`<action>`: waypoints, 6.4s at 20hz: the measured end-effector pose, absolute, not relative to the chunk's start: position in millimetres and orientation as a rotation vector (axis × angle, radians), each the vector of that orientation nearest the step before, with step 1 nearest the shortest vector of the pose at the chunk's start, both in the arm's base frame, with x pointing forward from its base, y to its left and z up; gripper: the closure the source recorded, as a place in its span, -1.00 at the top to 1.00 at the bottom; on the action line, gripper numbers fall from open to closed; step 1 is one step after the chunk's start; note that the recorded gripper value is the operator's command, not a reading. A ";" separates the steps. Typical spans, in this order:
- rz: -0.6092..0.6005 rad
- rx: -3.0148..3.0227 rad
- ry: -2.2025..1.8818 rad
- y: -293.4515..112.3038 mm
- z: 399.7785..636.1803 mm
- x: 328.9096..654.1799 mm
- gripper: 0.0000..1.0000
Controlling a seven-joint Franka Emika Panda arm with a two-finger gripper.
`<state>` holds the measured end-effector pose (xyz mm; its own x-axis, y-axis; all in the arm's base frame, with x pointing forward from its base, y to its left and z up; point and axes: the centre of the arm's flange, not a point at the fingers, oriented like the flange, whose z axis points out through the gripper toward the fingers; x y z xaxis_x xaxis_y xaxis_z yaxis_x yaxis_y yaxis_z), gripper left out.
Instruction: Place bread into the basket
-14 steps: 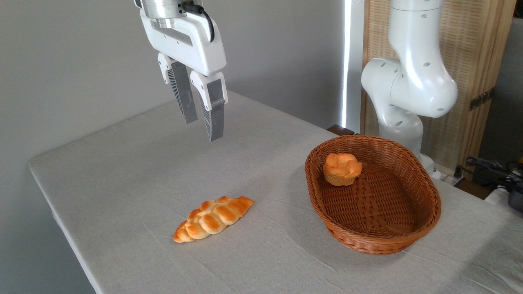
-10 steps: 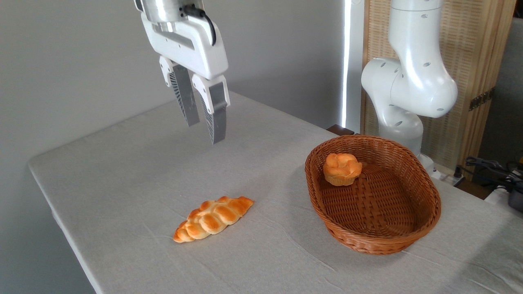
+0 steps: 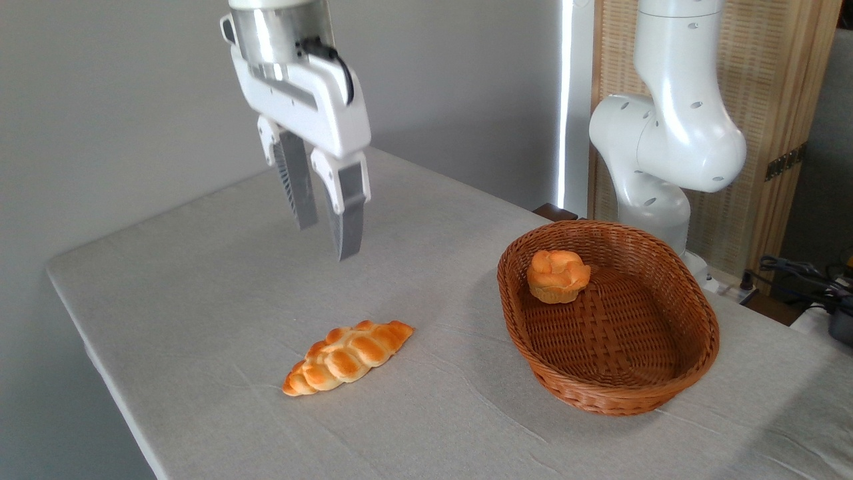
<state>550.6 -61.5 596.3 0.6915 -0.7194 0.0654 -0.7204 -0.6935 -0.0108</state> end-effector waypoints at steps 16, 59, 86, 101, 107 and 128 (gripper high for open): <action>0.075 2.832 -1.331 -92.9 386.3 565.4 0.78; -0.072 2.464 -1.812 95.5 572.9 447.6 -0.48; -0.305 2.191 -1.888 133.1 450.9 370.5 1.00; -0.051 2.462 -1.673 80.9 542.8 414.6 1.00; -0.012 2.743 -1.450 -11.9 607.9 487.6 1.00; 0.045 2.954 -1.087 -73.7 619.2 551.1 1.00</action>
